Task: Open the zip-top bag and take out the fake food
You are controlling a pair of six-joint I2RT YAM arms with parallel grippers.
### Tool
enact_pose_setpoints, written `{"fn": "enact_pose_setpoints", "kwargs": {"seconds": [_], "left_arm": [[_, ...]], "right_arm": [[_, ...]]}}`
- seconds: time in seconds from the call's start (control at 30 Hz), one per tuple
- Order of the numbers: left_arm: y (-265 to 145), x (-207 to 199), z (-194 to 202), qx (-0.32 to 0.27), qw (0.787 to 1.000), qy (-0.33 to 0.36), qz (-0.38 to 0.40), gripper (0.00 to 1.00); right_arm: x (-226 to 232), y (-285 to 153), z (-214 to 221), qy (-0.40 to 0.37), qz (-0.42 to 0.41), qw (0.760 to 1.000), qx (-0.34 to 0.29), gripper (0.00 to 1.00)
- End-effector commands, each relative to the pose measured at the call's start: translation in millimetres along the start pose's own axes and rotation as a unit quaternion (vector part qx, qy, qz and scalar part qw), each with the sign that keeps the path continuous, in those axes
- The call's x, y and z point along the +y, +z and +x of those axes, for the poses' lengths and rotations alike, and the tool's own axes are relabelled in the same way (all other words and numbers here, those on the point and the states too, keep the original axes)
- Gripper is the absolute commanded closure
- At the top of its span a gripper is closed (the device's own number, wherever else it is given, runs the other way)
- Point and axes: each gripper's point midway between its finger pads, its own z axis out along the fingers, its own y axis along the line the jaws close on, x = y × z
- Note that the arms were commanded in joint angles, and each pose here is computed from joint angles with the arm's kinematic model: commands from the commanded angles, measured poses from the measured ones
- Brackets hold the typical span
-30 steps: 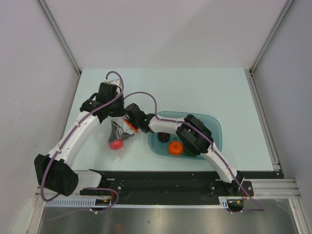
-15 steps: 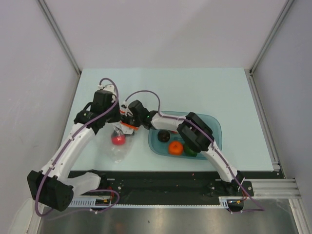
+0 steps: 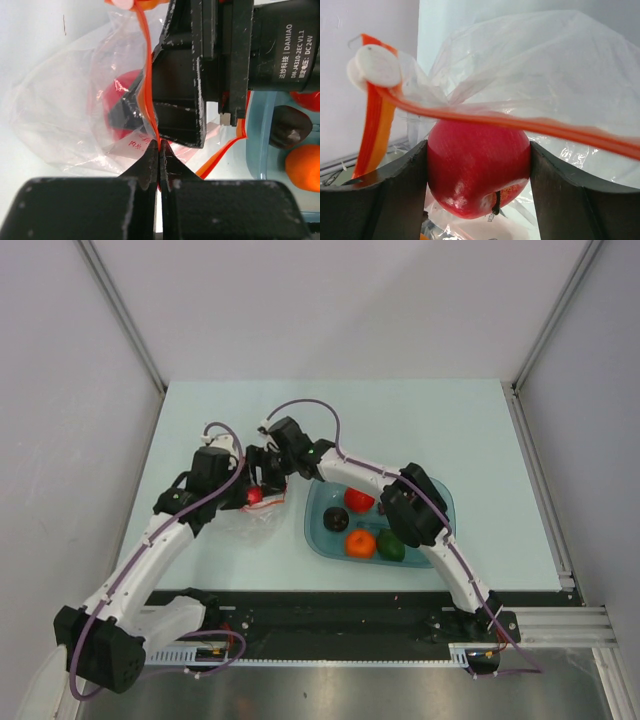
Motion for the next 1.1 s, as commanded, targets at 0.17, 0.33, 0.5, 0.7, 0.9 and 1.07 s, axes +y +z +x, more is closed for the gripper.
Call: {"fn": "enact_pose_setpoints", "kwargs": {"seconds": [0.17, 0.33, 0.5, 0.7, 0.9, 1.07], "left_arm": [[2, 4, -24, -0.031, 0.999, -0.002, -0.027, 1.00], [1, 20, -27, -0.037, 0.997, 0.012, -0.063, 1.00], [1, 24, -35, -0.046, 0.996, 0.027, -0.069, 1.00], [1, 5, -35, -0.057, 0.998, 0.037, -0.008, 1.00], [3, -16, -27, -0.052, 0.997, 0.012, 0.051, 1.00], [8, -30, -30, -0.045, 0.996, -0.004, 0.083, 1.00]], "right_arm": [[34, -51, -17, -0.015, 0.032, 0.999, -0.024, 0.98], [44, -77, -15, 0.013, 0.045, 0.999, 0.009, 1.00], [63, -87, -19, -0.004, -0.008, 1.000, 0.013, 1.00], [69, -91, -45, 0.039, -0.061, 0.997, -0.025, 1.00], [64, -81, -69, 0.136, -0.021, 0.989, -0.063, 1.00], [87, -64, -75, 0.179, -0.068, 0.979, -0.069, 1.00]]}}
